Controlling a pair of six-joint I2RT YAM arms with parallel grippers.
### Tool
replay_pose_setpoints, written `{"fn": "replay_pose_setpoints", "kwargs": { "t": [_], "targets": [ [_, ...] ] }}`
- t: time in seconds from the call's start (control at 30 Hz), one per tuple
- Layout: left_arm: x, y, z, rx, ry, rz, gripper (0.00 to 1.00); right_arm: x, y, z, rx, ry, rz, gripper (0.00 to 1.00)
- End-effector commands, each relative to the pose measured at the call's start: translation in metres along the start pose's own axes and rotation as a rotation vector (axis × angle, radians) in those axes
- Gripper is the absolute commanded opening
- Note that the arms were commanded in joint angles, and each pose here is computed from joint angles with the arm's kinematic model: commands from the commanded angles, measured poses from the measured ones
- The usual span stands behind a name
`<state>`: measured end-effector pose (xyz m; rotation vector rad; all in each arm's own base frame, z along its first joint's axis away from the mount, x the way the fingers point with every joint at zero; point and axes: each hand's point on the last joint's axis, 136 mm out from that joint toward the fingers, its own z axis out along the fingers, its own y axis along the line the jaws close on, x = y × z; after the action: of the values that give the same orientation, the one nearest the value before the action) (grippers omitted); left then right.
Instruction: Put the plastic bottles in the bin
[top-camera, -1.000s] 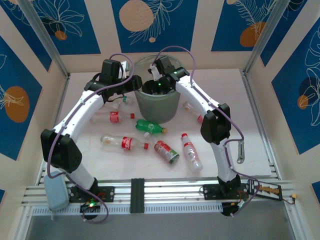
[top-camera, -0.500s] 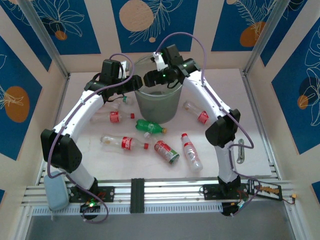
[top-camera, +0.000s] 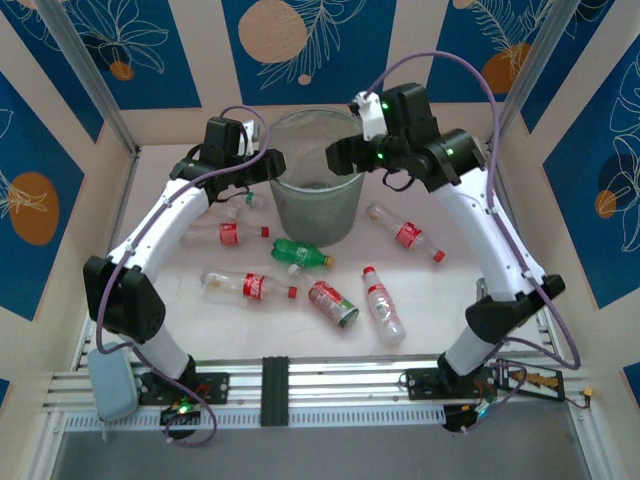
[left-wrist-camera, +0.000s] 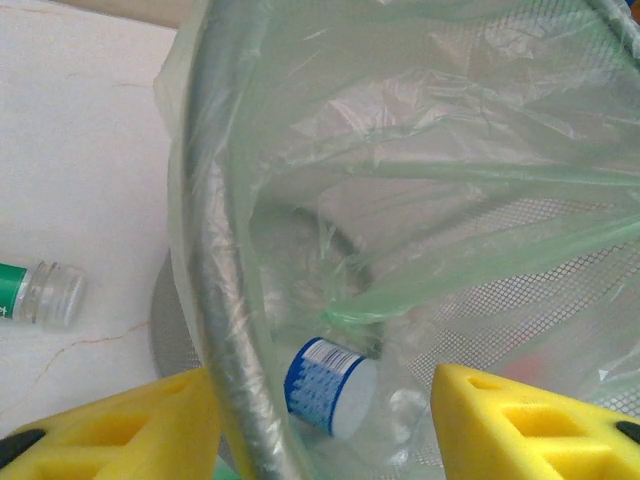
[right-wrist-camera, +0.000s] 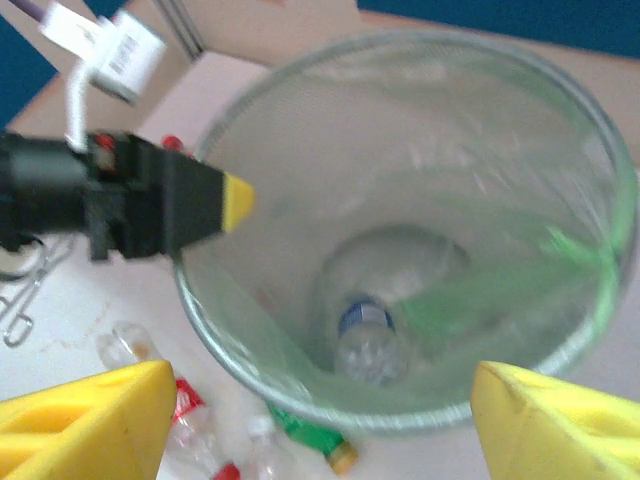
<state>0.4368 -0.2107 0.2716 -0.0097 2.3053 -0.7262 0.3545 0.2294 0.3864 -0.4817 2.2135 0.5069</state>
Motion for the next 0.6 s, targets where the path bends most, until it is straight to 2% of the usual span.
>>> {"fn": "replay_pose_setpoints", "kwargs": {
  "t": [0.0, 0.13, 0.27, 0.57],
  "targets": [
    [0.010, -0.005, 0.012, 0.009, 0.046, 0.028, 0.57, 0.030, -0.027, -0.014, 0.083, 0.045, 0.086, 0.78],
    [0.011, -0.005, 0.015, 0.016, 0.052, 0.027, 0.57, 0.069, -0.055, -0.030, 0.146, 0.095, 0.187, 0.78],
    [0.010, -0.005, 0.014, 0.010, 0.048, 0.033, 0.58, 0.128, -0.080, -0.033, 0.220, 0.209, 0.297, 0.78],
    [0.011, -0.005, 0.016, 0.017, 0.052, 0.033, 0.58, 0.281, -0.068, -0.015, 0.277, 0.610, 0.491, 0.78]
  ]
}}
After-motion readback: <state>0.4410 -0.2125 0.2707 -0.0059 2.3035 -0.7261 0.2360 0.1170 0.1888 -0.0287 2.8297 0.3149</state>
